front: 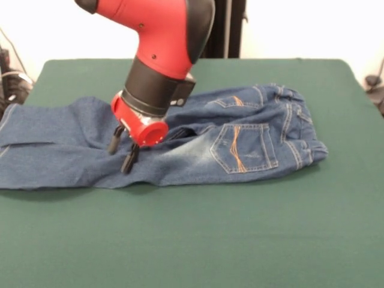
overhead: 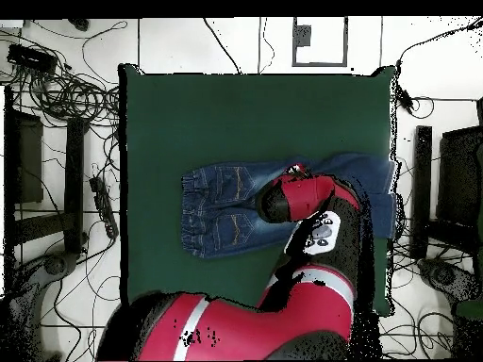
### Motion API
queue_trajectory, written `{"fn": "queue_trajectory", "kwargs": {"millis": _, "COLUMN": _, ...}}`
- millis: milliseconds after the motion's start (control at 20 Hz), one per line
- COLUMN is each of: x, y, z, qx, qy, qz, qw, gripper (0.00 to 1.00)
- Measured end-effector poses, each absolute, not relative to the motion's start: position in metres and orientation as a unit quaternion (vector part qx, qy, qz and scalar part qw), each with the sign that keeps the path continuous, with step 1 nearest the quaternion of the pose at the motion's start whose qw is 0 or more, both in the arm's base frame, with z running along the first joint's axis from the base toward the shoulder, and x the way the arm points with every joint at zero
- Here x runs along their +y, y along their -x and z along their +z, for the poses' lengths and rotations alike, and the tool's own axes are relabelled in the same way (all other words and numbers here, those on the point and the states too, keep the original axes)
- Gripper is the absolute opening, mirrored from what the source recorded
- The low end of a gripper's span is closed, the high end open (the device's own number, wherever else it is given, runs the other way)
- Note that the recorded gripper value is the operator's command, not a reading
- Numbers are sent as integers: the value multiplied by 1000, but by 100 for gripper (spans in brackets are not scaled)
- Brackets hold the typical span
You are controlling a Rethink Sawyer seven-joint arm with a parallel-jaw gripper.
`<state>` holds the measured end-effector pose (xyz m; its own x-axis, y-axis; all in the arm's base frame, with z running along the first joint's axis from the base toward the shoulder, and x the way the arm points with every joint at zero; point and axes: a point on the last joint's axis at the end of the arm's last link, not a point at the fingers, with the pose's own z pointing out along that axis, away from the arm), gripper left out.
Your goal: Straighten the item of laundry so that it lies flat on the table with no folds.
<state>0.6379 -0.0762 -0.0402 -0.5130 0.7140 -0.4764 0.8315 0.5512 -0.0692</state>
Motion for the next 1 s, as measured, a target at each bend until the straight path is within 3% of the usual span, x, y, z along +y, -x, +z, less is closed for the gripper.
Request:
{"fn": "queue_trajectory", "kwargs": {"millis": 400, "x": -73, "y": -629, "z": -18, "qx": 847, "qy": -483, "qz": -146, "qw": 168, "gripper": 100}}
{"fn": "queue_trajectory", "kwargs": {"millis": 1000, "x": -54, "y": -633, "z": -6, "qx": 850, "qy": -479, "qz": -134, "qw": 170, "gripper": 100}}
